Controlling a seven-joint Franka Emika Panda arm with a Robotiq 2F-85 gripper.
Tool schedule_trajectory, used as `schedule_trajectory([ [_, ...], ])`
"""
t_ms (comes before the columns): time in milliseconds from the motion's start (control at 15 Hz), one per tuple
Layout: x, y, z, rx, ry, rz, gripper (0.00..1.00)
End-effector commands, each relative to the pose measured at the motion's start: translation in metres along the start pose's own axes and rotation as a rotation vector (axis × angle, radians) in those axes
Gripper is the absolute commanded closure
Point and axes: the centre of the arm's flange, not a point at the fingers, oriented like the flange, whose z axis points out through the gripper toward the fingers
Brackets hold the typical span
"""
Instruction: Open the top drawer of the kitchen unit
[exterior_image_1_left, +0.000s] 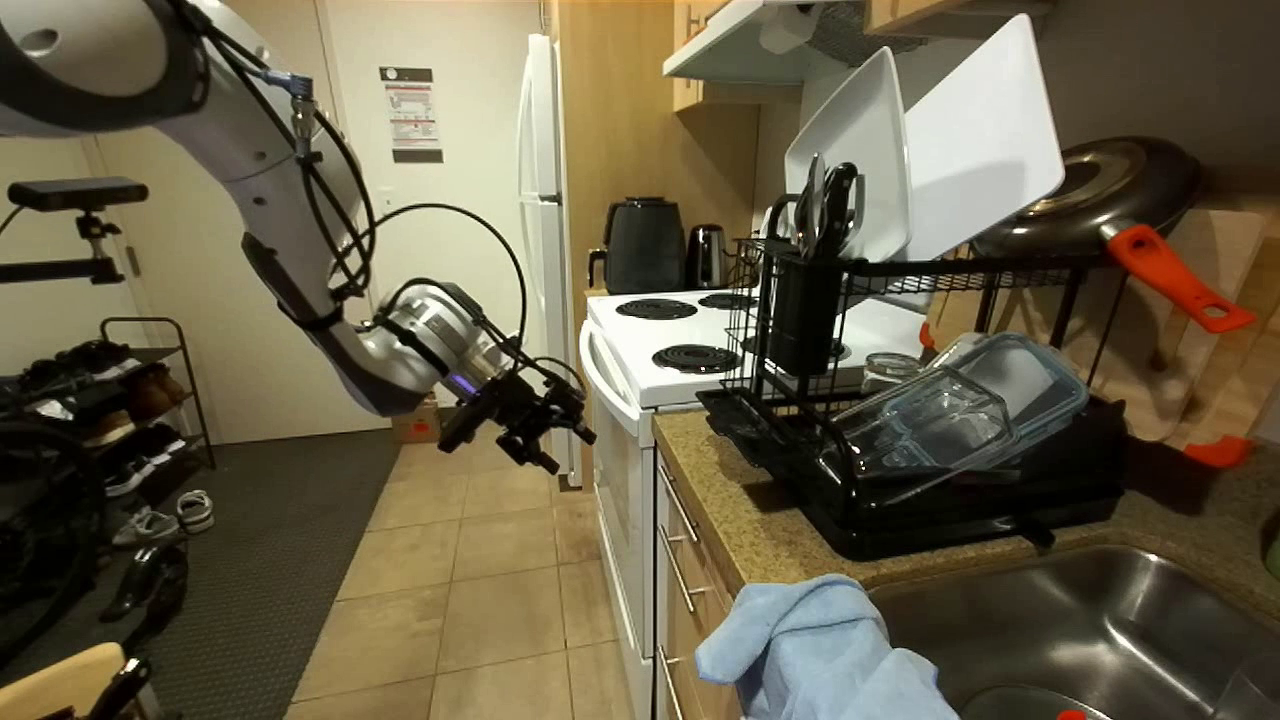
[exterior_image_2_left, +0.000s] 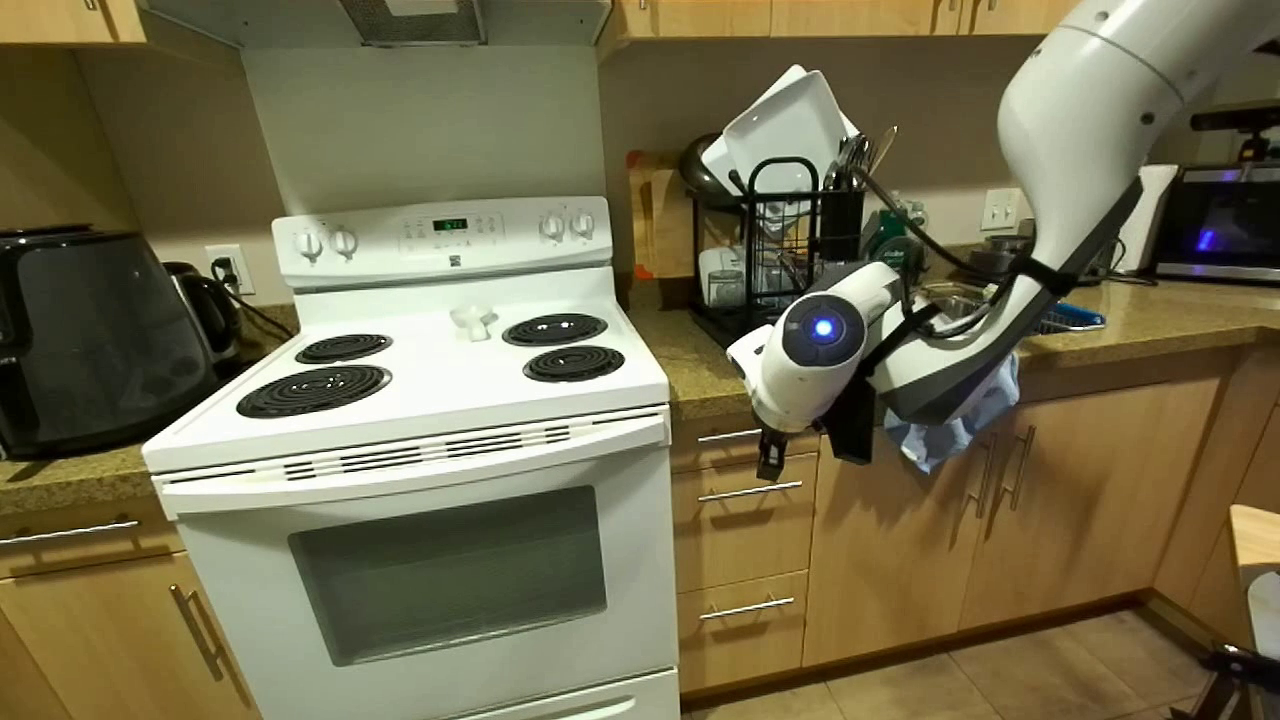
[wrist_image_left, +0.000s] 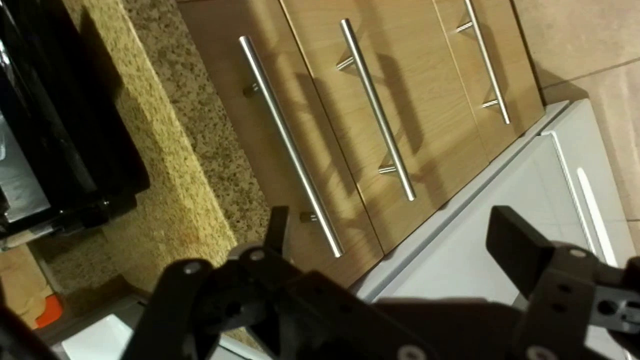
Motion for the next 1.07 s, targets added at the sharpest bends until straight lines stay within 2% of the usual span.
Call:
schedule_trajectory([
  [0,0.012,-0.009,0.028,-0.099,0.031,-0.041,0.00],
  [600,-0.001,-0.042,0.081,-0.247,0.072,-0.123,0.00],
  [1000,-0.014,-0.061,0.117,-0.359,0.114,-0.127,0.00],
])
